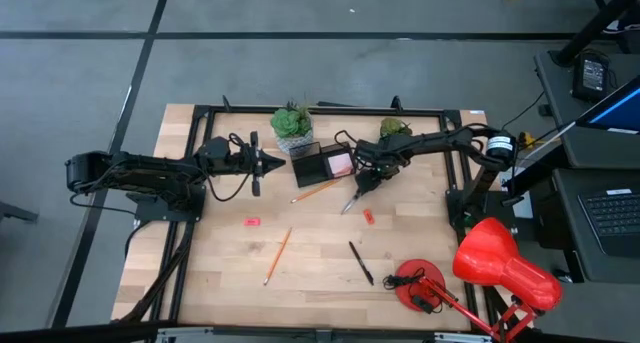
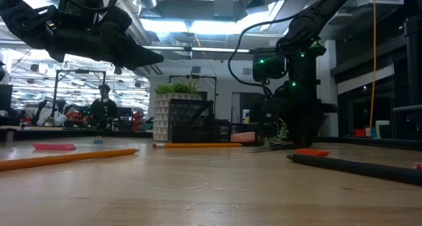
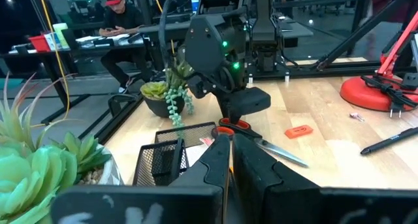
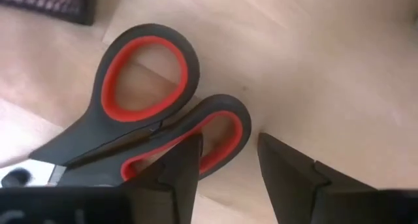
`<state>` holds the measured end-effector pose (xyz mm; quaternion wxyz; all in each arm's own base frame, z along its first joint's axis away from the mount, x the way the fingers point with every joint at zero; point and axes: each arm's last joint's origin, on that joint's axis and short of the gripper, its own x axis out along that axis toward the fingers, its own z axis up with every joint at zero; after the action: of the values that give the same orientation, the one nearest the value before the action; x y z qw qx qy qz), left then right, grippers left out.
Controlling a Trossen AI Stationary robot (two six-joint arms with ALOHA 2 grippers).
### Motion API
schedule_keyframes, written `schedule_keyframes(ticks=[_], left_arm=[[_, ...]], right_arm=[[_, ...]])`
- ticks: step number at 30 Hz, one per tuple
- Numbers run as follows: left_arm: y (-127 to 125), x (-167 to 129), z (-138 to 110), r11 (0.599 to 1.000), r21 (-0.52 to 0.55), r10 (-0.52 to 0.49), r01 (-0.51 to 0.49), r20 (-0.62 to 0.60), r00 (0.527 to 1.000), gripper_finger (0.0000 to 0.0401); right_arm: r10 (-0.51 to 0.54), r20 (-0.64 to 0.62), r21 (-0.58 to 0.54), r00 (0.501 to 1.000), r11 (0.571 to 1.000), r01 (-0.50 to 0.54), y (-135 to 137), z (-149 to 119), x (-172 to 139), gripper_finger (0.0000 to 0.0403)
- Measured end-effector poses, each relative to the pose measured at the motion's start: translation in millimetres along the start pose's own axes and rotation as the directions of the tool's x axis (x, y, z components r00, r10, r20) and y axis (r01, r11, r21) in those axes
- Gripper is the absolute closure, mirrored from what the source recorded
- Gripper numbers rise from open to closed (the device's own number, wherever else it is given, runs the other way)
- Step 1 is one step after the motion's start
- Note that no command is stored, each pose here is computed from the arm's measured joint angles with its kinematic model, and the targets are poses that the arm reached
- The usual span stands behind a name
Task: Pick and place office supplies into organizer
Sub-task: Put the black scissors into the black desk organizer
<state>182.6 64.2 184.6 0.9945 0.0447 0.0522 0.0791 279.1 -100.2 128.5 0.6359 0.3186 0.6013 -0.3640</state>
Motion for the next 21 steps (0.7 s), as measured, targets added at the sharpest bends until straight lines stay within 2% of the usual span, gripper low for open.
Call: schedule_keyframes(ticks=[4, 9, 16, 21], left_arm=[[0.0, 0.0, 0.0, 1.0, 0.0, 0.0, 0.0, 0.0, 1.0, 0.0386], [0.0, 0.0, 0.0, 1.0, 0.0, 0.0, 0.0, 0.0, 1.0, 0.0386], [0.0, 0.0, 0.0, 1.0, -0.011, 0.0, 0.0, 0.0, 1.0, 0.0386], [0.0, 0.0, 0.0, 1.0, -0.011, 0.0, 0.0, 0.0, 1.0, 0.0386]], right_arm=[[0.002, 0.006, -0.071, 1.0, 0.998, -0.002, 0.1, 0.8, 0.3, 0.0262], [0.005, 0.01, -0.099, 1.0, 0.995, -0.004, 0.4, 1.1, 0.8, 0.0304], [0.003, 0.019, -0.096, 1.0, 0.995, -0.001, 0.6, 1.6, 1.0, 0.0363], [0.001, 0.02, -0.087, 1.0, 0.996, 0.0, 0.6, 1.6, 0.9, 0.0388]])
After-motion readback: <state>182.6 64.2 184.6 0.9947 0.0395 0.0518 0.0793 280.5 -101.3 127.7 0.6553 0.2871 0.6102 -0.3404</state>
